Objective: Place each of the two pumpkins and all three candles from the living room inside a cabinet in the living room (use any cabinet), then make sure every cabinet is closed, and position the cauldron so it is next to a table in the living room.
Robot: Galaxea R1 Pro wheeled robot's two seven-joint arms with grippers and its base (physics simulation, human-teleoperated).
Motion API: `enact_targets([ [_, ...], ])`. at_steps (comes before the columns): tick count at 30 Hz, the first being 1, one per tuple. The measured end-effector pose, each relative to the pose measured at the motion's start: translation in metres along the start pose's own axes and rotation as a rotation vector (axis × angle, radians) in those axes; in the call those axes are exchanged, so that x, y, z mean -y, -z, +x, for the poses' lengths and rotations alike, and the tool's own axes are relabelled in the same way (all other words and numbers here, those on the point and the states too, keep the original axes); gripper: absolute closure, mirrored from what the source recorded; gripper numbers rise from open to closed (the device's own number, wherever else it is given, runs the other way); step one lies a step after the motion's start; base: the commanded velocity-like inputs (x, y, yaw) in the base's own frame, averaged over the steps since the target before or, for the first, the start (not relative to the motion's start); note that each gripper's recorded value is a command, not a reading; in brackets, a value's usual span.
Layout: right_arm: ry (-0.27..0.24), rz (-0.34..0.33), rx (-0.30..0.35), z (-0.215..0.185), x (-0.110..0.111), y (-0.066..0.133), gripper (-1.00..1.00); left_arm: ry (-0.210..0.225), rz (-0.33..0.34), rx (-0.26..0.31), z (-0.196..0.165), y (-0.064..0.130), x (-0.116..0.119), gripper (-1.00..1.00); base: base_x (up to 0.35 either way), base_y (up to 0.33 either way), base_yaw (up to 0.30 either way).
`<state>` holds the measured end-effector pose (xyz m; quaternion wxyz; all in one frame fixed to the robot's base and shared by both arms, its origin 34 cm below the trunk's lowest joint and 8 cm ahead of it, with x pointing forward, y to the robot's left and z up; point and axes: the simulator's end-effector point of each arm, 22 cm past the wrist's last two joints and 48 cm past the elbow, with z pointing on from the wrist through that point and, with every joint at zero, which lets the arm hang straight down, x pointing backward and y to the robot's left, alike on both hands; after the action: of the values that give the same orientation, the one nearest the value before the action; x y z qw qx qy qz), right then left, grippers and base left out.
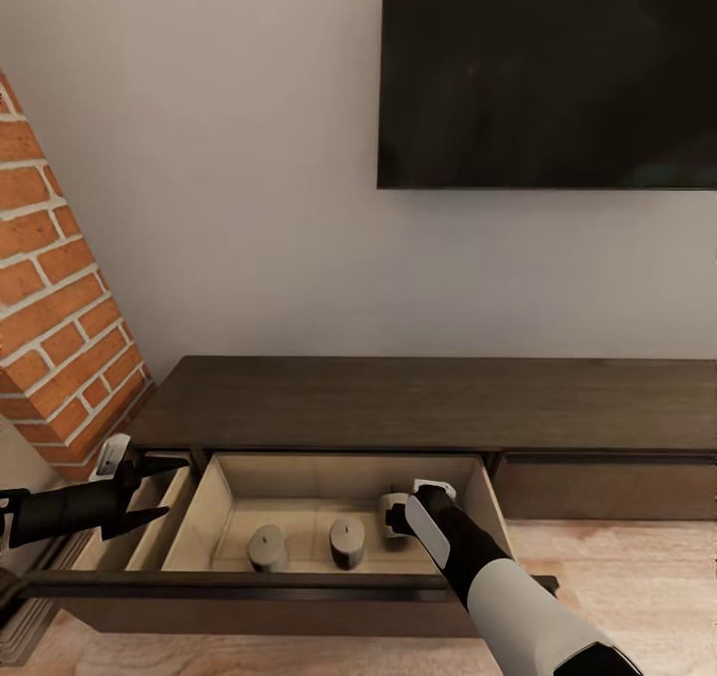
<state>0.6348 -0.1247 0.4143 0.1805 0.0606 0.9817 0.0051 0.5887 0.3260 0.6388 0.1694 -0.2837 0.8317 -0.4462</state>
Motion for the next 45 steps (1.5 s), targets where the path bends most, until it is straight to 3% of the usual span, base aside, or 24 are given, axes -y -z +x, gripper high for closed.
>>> enact_targets([
  [45, -0.011, -0.034, 0.010, -0.052, -0.012, 0.082, -1.00, 0.003, 0.000, 0.001, -0.017, 0.042, 0.084, -1.00, -0.003, 0.000, 0.000],
])
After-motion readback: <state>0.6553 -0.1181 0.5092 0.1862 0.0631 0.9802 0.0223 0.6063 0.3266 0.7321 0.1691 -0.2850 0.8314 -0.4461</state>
